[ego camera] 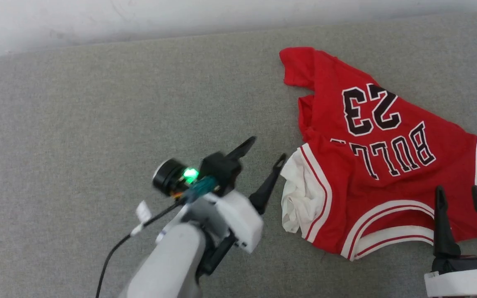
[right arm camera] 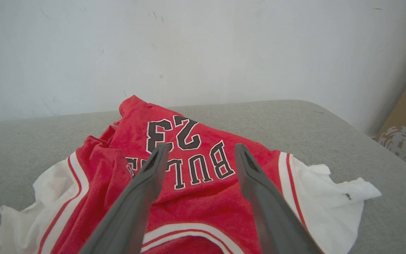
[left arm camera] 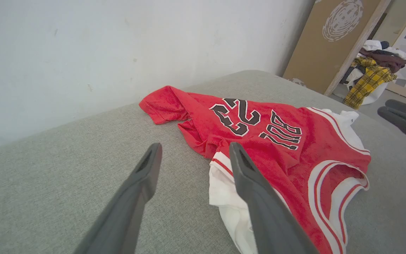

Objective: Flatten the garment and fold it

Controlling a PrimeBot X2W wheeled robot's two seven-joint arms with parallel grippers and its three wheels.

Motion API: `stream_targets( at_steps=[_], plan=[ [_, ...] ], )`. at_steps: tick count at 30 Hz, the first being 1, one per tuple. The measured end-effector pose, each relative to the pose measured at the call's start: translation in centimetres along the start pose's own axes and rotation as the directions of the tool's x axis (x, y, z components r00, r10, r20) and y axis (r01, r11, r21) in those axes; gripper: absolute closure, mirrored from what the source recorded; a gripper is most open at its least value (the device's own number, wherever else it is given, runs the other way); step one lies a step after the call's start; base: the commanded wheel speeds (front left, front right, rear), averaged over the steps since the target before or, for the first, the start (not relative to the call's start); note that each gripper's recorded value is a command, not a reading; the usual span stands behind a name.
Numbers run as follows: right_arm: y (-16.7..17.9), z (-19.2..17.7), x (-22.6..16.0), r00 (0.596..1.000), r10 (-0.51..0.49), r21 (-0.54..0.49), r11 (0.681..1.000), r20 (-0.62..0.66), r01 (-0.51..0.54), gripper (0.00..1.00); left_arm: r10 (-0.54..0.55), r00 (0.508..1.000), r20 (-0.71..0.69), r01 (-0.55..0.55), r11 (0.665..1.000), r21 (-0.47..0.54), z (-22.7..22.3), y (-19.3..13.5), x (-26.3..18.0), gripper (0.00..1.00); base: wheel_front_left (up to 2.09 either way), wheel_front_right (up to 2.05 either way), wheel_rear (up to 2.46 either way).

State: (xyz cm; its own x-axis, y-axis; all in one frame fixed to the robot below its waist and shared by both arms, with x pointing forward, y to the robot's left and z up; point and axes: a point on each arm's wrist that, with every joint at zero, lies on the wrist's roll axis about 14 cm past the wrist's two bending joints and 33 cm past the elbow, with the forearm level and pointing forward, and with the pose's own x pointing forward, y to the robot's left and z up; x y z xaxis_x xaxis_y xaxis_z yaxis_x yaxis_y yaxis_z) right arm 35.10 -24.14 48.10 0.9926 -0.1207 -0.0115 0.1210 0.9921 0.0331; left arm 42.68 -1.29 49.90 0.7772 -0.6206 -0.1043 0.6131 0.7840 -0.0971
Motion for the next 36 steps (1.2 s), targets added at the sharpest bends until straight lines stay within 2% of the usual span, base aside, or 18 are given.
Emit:
stream_targets(
  at_steps=[7,14,17,21,22,23,29,36],
  plan=[
    [0.4,-0.9,0.5,1.0,0.008,0.002,1.0,-0.024,-0.007,0.0,-0.119,0.974,-0.194,0.12,0.993,-0.007,-3.0,-2.3,3.2,0.0,0.0,0.0,0.0],
    [-0.3,-1.8,0.7,0.999,-0.017,-0.001,1.0,-0.051,0.017,0.0,-0.123,0.902,-0.414,0.138,0.99,0.007,-8.0,-1.5,4.6,0.0,0.0,0.0,0.0],
    [-0.7,-2.3,0.7,0.997,-0.032,-0.003,1.0,-0.067,0.031,0.0,-0.131,0.856,-0.499,0.148,0.989,-0.005,-10.2,-1.4,4.7,0.0,0.0,0.0,0.0],
    [-1.2,-2.9,0.5,0.995,-0.049,-0.008,0.999,-0.088,0.049,0.0,-0.146,0.813,-0.564,0.184,0.983,0.011,-11.0,-1.8,5.6,0.0,0.0,0.0,0.0],
    [-1.3,-2.9,0.5,0.995,-0.053,-0.009,0.999,-0.09,0.052,0.0,-0.15,0.809,-0.568,0.191,0.982,0.013,-11.0,-1.9,5.8,0.89,0.0,0.0,0.0],
    [-1.4,-3.0,0.5,0.994,-0.056,-0.009,0.998,-0.091,0.055,0.0,-0.155,0.806,-0.571,0.194,0.981,0.008,-11.1,-2.0,5.9,1.0,0.0,0.0,0.0],
    [-1.5,-2.7,0.7,0.995,-0.059,-0.003,0.998,-0.081,0.059,0.0,-0.176,0.821,-0.543,0.181,0.983,-0.044,-10.3,-2.6,5.8,1.0,0.0,0.0,0.0],
    [-0.6,-1.8,0.9,0.999,-0.029,0.013,0.999,-0.046,0.03,0.0,-0.08,0.918,-0.389,0.032,0.991,-0.127,-6.3,-1.0,4.5,1.0,0.0,0.0,0.0]
  ],
)
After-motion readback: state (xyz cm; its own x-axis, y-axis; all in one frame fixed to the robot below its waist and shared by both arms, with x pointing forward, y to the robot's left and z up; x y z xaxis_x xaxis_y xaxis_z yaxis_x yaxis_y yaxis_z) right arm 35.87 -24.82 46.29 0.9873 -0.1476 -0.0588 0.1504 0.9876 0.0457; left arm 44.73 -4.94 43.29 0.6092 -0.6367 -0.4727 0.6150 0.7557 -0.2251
